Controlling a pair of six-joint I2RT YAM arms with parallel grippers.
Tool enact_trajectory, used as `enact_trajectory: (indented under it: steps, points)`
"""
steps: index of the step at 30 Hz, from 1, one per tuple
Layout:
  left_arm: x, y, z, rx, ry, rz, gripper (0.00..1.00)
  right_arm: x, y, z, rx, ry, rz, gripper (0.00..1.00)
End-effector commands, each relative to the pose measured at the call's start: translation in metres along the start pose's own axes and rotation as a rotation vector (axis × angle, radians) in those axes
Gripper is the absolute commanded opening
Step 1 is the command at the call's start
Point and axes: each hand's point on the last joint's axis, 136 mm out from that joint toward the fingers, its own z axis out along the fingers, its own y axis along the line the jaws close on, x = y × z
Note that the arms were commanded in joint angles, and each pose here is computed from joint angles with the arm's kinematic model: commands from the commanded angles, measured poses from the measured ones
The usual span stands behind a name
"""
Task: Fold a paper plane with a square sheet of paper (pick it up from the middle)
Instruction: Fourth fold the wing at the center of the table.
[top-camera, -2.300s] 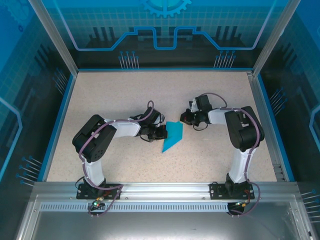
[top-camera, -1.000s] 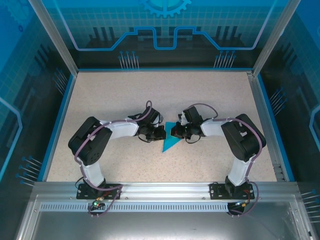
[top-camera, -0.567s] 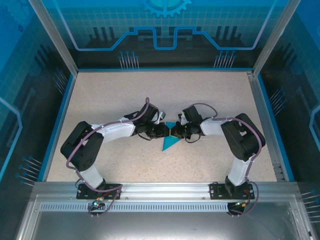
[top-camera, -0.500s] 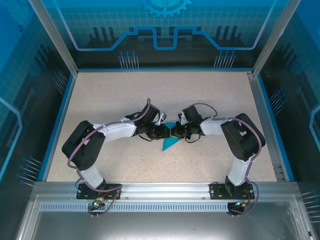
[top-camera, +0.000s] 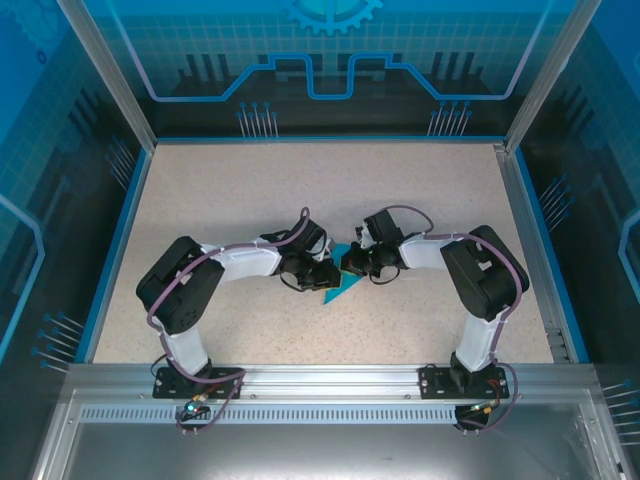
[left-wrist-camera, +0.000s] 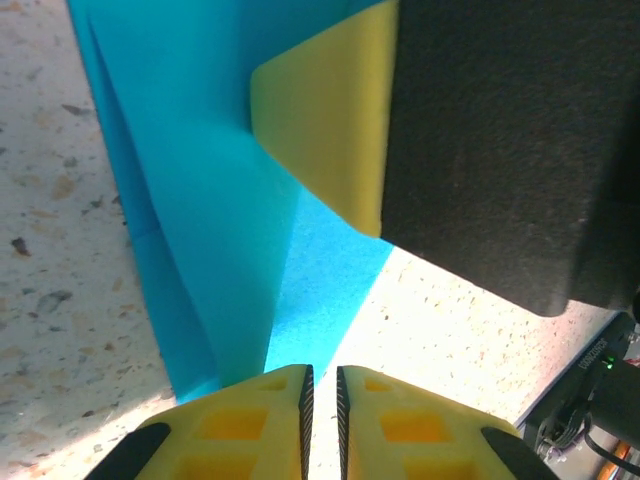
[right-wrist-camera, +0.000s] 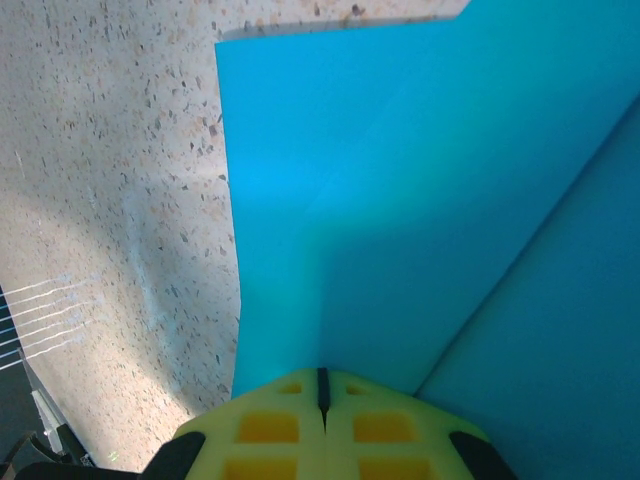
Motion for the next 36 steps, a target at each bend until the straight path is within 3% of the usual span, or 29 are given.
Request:
enact_trajectory:
  steps: [1,31,36]
  points:
    - [0.007,0.012,0.005,-0.041,0.026,-0.032,0.17,0.029,-0.073,0.014,0.261,0.067,0.107,0.0]
    - [0.029,0.052,0.016,-0.143,0.051,-0.106,0.17,0.034,-0.085,0.017,0.307,0.087,0.129,0.0]
    - [0.029,0.042,0.015,-0.1,0.057,-0.103,0.17,0.034,-0.084,0.016,0.305,0.088,0.128,0.0]
